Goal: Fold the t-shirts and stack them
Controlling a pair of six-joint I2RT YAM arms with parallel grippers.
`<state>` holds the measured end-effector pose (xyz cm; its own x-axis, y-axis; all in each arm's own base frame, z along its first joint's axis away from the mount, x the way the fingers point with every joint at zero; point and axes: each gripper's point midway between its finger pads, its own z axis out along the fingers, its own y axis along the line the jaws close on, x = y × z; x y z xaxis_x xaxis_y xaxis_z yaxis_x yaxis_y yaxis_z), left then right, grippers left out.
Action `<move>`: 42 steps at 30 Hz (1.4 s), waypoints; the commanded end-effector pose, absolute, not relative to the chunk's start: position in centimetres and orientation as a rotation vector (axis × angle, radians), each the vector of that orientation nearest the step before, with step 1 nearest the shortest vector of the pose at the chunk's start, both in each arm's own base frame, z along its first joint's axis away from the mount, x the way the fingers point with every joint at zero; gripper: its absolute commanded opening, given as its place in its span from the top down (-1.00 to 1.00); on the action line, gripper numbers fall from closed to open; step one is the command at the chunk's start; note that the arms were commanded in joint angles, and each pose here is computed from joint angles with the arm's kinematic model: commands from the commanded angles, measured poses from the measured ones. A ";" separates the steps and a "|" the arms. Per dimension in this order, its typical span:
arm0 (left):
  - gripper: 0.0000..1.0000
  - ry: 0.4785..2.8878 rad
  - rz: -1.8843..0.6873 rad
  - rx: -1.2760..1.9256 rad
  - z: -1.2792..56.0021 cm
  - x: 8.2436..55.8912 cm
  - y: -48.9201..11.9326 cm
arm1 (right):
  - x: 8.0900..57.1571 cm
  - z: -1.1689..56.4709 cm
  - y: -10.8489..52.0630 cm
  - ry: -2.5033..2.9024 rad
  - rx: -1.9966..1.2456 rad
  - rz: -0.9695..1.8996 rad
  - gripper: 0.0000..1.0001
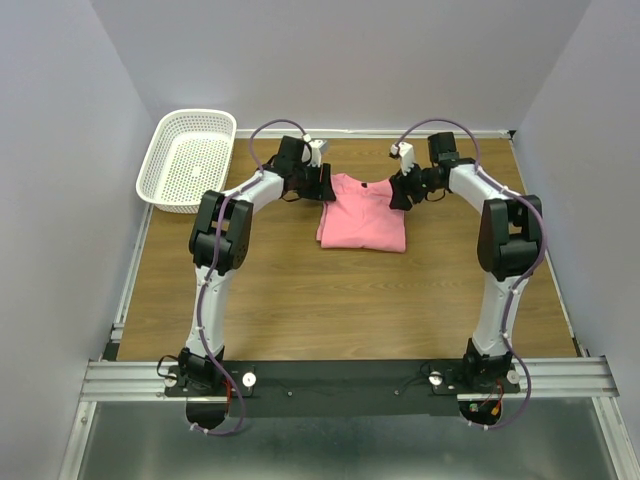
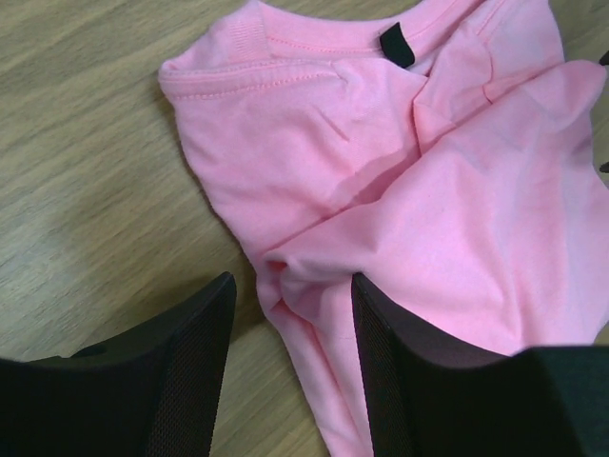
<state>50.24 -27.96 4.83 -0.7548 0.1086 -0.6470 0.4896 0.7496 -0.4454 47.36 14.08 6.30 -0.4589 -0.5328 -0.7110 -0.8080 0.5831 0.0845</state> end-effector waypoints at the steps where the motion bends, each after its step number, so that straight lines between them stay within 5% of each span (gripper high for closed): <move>1: -0.18 2.303 -0.906 0.475 5.5 50.2 -29.2 | 47.7 5.8 14.2 2.178 -1.062 0.586 -0.30; 15: -0.01 2.301 -0.986 0.487 5.1 50.1 -30.2 | 49.0 4.4 13.6 2.224 -1.031 0.558 -0.04; 19: 0.20 2.293 -1.016 0.492 5.4 50.0 -30.6 | 48.6 4.6 13.8 2.216 -1.043 0.576 0.34; 23: 0.85 2.278 -1.022 0.482 6.0 50.3 -30.6 | 48.2 5.3 13.9 2.195 -1.053 0.593 0.60; 25: 1.00 2.266 -1.022 0.476 6.4 50.4 -30.7 | 48.1 5.7 13.8 2.186 -1.051 0.599 0.70; 30: 1.00 2.198 -1.021 0.467 9.1 50.7 -30.6 | 48.1 7.2 13.7 2.156 -1.048 0.595 0.99; 42: 1.00 1.975 -1.083 0.489 15.4 50.0 -31.0 | 47.9 12.2 12.6 2.065 -1.009 0.582 0.99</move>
<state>49.65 -30.32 10.22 -0.6944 0.0036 -0.7195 0.5662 0.6198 -0.5434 48.79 12.32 9.53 -0.4364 -0.4900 -0.7546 -0.7954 0.6022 0.0690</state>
